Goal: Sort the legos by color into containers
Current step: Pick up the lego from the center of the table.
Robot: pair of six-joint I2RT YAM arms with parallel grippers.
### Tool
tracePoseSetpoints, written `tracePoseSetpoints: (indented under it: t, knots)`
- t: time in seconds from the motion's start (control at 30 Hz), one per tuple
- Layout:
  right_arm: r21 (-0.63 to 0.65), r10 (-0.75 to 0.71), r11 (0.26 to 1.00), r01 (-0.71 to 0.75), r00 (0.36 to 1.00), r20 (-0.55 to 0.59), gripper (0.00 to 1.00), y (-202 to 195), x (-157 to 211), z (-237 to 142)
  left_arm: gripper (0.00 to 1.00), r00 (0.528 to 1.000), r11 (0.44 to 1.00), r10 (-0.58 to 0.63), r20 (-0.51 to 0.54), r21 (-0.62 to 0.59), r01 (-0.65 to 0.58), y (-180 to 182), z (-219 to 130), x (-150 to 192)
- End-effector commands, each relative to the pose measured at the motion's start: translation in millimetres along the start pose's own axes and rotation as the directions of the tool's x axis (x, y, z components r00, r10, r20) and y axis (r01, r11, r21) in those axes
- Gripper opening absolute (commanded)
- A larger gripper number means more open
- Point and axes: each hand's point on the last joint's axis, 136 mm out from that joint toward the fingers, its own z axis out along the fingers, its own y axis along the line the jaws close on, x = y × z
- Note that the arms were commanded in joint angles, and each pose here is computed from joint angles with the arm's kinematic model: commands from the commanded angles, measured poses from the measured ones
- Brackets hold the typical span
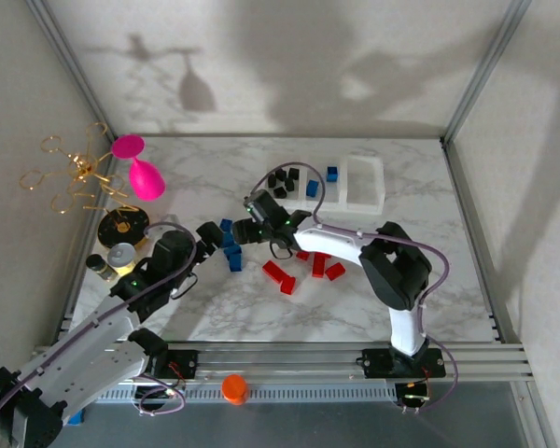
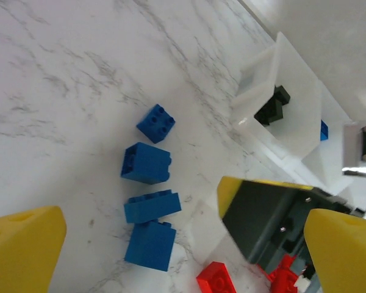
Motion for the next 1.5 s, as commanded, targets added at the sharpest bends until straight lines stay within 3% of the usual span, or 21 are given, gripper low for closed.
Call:
tracePoseSetpoints:
  t: [0.0,0.3,0.97,1.47]
  knots:
    - [-0.058,-0.016,0.998,0.016,1.000,0.002,0.75,27,-2,5,1.00,0.999,0.996,-0.021,0.029,-0.080,0.024,26,-7,-2]
    - [-0.063,-0.081,0.995,0.078,0.996,-0.048,0.75,51,16,31,0.99,0.996,0.992,-0.059,0.071,-0.103,0.066,41,-17,-8]
    - [-0.043,-0.211,0.977,0.207,0.967,-0.144,0.73,43,46,56,1.00,0.990,0.986,-0.083,0.117,-0.133,0.098,53,-21,-13]
    - [0.011,-0.193,0.981,0.196,0.973,-0.127,0.50,37,31,49,1.00,0.990,0.987,-0.084,0.113,-0.128,0.098,52,-19,-11]
